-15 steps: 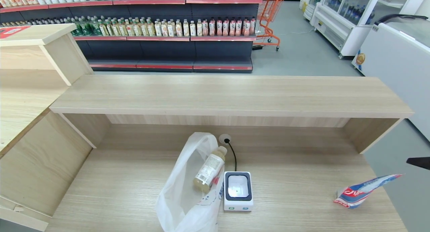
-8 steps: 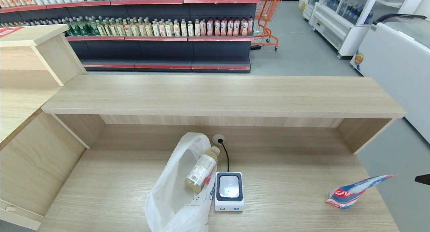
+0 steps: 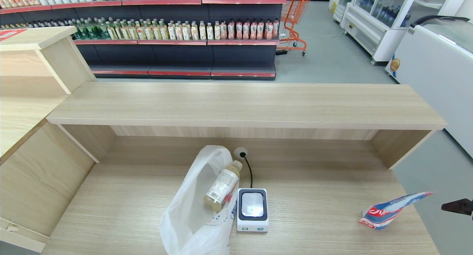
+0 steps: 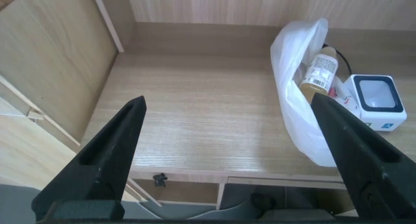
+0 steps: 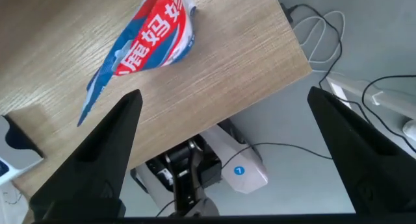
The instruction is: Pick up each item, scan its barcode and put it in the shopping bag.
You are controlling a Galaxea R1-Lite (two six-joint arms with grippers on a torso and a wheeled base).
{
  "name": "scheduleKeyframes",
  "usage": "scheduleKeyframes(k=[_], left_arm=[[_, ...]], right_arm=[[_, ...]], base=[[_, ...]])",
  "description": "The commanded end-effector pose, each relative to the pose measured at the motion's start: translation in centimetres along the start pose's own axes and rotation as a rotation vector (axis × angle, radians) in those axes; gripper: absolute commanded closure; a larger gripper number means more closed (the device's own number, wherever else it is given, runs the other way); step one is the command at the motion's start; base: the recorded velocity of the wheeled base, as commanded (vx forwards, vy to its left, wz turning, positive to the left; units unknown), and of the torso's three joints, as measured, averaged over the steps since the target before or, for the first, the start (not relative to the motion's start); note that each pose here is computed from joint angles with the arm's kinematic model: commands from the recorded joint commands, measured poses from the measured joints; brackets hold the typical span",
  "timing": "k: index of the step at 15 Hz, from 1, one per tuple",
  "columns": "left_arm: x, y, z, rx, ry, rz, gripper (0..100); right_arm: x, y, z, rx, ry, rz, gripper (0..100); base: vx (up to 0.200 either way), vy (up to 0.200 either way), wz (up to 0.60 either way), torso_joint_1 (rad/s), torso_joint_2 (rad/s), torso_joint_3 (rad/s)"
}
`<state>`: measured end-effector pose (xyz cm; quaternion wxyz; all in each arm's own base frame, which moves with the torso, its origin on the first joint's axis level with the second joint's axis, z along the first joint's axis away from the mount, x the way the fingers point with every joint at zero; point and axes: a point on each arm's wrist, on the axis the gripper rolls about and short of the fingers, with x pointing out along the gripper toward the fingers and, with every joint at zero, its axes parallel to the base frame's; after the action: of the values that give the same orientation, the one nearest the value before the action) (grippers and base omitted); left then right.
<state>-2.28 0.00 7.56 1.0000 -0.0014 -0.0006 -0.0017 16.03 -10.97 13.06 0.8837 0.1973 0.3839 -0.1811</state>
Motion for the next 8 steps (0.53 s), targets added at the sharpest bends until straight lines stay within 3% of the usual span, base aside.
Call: scheduleKeyframes(k=[1, 3, 7, 8], left_arm=[[0.00, 0.00, 0.00, 0.000, 0.000, -0.001, 0], [0.00, 0.00, 0.00, -0.002, 0.000, -0.001, 0], [0.00, 0.00, 0.00, 0.000, 0.000, 0.002, 0], [0.00, 0.00, 0.00, 0.000, 0.000, 0.000, 0]], right_arm=[[0.43, 0.15, -0.12, -0.003, 0.020, 0.008, 0], [0.46, 0.20, -0.33, -0.004, 0.027, 0.010, 0], [0.55, 0.17, -0.98, -0.001, 0.045, 0.008, 0], [0.52, 0.18, -0.97, 0.000, 0.043, 0.010, 0]], base=[[0.000, 0.000, 0.00, 0.000, 0.00, 0.000], [0.000, 0.000, 0.00, 0.000, 0.00, 0.000], [-0.200, -0.200, 0.00, 0.010, 0.01, 0.001], [0.000, 0.000, 0.00, 0.000, 0.00, 0.000]])
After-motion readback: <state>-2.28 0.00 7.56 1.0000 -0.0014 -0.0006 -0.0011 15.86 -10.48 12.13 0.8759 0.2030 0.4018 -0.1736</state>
